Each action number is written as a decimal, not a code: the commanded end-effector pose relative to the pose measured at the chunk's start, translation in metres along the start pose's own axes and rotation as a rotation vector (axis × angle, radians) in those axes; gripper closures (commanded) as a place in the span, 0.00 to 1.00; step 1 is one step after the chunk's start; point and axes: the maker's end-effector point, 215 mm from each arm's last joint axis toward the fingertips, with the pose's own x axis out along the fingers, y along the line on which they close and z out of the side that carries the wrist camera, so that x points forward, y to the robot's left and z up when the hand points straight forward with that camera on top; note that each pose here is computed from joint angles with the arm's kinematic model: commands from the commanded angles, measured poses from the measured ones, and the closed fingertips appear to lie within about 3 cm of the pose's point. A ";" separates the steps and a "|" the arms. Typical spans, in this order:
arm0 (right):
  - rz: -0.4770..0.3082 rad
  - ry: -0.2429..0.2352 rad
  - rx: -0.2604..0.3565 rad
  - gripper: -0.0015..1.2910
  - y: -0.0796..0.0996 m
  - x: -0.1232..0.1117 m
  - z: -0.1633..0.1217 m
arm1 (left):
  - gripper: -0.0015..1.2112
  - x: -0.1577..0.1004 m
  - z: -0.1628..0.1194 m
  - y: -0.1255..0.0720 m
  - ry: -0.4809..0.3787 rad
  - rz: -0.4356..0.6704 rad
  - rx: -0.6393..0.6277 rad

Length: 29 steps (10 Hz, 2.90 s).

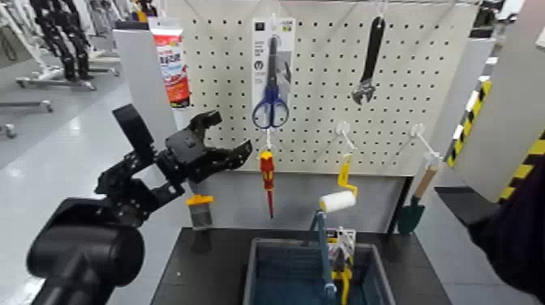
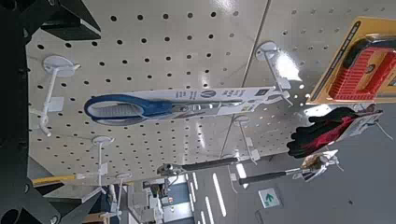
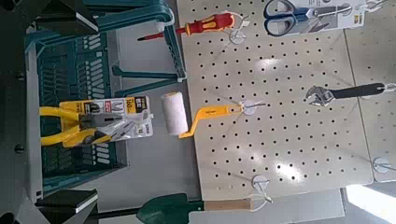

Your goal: Put the blue scissors into the crate.

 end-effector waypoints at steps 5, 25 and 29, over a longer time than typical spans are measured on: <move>0.009 -0.001 -0.004 0.05 0.000 0.003 0.000 | 0.12 0.056 0.045 0.002 -0.069 -0.114 0.085; 0.024 -0.002 0.007 0.06 0.005 0.004 0.000 | 0.97 0.092 0.059 0.011 -0.009 -0.156 0.159; 0.023 -0.002 0.008 0.06 0.006 0.004 0.000 | 0.97 0.090 0.085 0.013 -0.042 -0.143 0.206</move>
